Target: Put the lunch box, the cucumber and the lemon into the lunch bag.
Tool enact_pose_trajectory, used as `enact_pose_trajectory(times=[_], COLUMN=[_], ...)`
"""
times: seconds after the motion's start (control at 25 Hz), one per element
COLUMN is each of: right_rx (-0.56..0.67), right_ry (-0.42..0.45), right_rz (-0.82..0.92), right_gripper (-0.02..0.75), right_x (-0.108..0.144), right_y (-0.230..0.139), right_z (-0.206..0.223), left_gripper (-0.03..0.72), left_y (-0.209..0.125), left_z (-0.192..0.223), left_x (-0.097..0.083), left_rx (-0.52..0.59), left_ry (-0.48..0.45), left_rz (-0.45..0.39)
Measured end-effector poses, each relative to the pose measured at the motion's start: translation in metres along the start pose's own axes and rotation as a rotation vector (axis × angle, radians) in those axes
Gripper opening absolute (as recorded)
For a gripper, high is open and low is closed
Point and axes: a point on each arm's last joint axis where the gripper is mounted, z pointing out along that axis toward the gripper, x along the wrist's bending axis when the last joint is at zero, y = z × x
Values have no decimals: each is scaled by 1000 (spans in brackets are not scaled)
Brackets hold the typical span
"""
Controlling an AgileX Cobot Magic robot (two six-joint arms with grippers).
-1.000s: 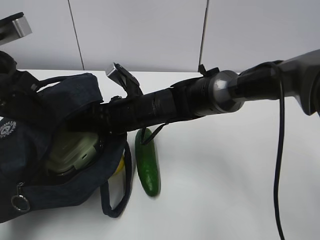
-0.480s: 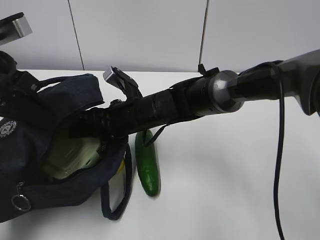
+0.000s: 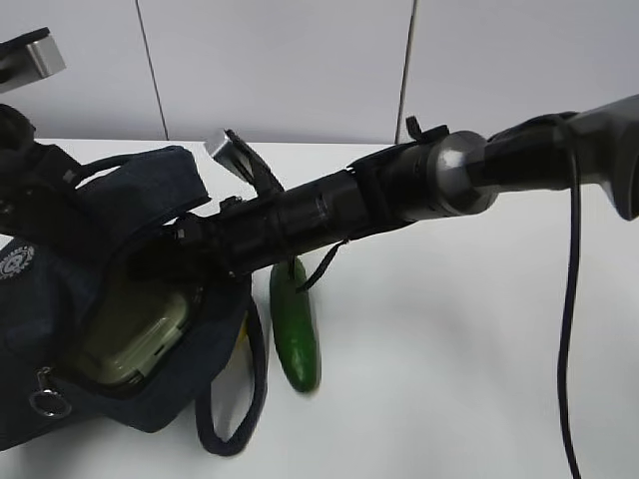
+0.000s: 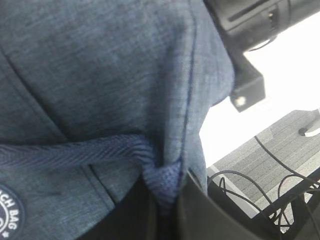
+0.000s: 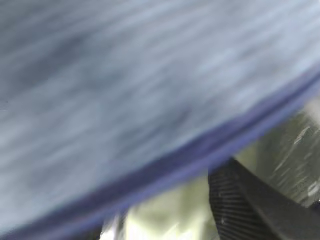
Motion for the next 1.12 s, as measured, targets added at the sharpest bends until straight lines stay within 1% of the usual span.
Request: enact_pose_trajectory(times=[0.16, 0.28, 0.36, 0.48, 0.6, 0.72, 0.8, 1.0, 1.12], right_rx=[57, 66, 71, 96, 149, 228, 260, 268, 269], right_ry=[28, 36, 26, -10, -75, -174, -238, -409, -502], right_rz=[-10, -7, -12, -37, -52, -49, -28, 16, 20], right_gripper=[459, 459, 459, 458, 458, 457, 457, 457, 457], right_x=[4, 9, 14, 25, 37, 41, 40, 32, 29], right_y=[6, 17, 24, 32, 34, 31, 30, 30, 29], right_z=[-22, -47, -64, -84, -98, -106, -110, -118, -114], left_gripper=[-8, -8, -8, -8, -8, -8, -8, -8, -8], left_y=[1, 2, 2, 2, 1, 0, -1, -1, 0], left_z=[1, 4, 4, 5, 5, 4, 4, 4, 4], left_x=[1, 2, 2, 3, 4, 8, 10, 11, 12], left_rx=[-3, 1, 3, 2, 10, 29, 36, 34, 23], left_ry=[0, 1, 1, 1, 20, 58, 76, 95, 100], left_rz=[-3, -7, -8, -9, 3, 27, 38, 48, 49])
